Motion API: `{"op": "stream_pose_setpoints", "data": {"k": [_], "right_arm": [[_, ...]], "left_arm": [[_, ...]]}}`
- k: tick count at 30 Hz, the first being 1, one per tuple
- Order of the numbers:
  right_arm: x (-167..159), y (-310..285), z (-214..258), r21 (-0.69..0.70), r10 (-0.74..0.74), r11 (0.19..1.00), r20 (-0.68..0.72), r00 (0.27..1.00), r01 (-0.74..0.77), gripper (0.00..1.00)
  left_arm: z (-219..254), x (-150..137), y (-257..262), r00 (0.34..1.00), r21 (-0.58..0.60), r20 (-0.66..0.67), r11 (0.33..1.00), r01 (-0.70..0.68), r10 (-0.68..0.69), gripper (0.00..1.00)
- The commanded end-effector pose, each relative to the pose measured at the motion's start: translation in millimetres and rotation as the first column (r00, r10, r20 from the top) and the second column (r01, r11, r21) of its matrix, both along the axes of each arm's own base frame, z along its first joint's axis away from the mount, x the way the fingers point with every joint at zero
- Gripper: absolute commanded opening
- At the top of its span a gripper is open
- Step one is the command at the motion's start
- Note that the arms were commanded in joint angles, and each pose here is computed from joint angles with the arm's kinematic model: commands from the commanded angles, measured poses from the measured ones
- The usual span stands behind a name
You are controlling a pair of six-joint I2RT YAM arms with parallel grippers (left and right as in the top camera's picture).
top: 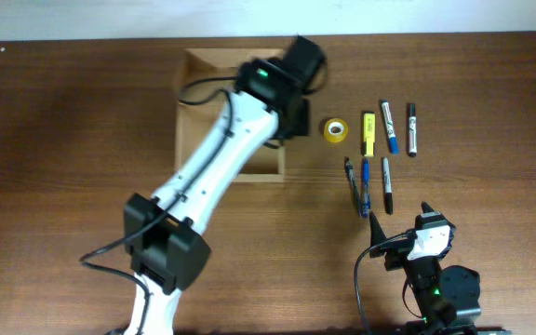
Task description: Pack container
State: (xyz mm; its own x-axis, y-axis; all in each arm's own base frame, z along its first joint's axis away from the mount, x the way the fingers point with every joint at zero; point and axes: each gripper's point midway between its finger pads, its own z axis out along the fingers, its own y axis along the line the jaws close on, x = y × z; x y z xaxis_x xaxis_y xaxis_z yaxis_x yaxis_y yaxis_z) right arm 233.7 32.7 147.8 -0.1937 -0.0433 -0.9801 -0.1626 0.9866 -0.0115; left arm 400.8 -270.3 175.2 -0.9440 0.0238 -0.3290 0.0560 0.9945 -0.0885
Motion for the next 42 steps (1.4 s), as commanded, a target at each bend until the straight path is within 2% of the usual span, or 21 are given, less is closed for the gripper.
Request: {"op": "stream_pose_setpoints", "data": {"k": [1, 6, 16, 25, 32, 35, 37, 42], "right_arm": [[0.2, -3.3, -2.1, 0.003, -0.017, 1.000, -0.003, 1.000, 0.017, 0.99], [0.2, -3.3, -2.1, 0.003, -0.017, 1.000, -0.003, 1.000, 0.017, 0.99], [0.2, -3.3, -2.2, 0.003, -0.017, 1.000, -0.003, 1.000, 0.017, 0.99], [0.2, -3.3, -2.1, 0.003, -0.017, 1.000, -0.003, 1.000, 0.017, 0.99], [0.2, -3.3, -2.2, 0.003, -0.017, 1.000, -0.003, 1.000, 0.017, 0.99], [0.2, -3.3, -2.1, 0.003, -0.017, 1.000, -0.003, 1.000, 0.017, 0.99], [0.2, -3.3, -2.1, 0.003, -0.017, 1.000, -0.003, 1.000, 0.017, 0.99], [0.2, -3.3, -2.1, 0.003, -0.017, 1.000, -0.003, 1.000, 0.017, 0.99]], "left_arm": [[-0.8, 3.3, -21.7, 0.997, -0.017, 0.053, 0.999, -0.050, 0.051, 0.01], [-25.2, 5.0, -45.6, 0.997, -0.031, 0.044, 0.998, -0.057, 0.058, 0.02], [-83.6, 19.4, -35.6, 0.994, 0.040, -0.025, 0.994, -0.102, 0.103, 0.01], [-101.0, 35.4, -26.9, 0.991, 0.040, -0.024, 0.990, -0.133, 0.135, 0.02], [-104.9, 36.9, -26.5, 0.991, 0.043, -0.026, 0.990, -0.131, 0.132, 0.10], [-104.7, 37.0, -26.5, 0.992, 0.045, -0.025, 0.991, -0.124, 0.125, 0.33], [-104.7, 37.0, -26.6, 0.994, 0.050, -0.024, 0.993, -0.107, 0.108, 0.38], [-97.3, 36.4, -27.6, 0.997, 0.053, -0.024, 0.996, -0.073, 0.074, 0.40]]}}
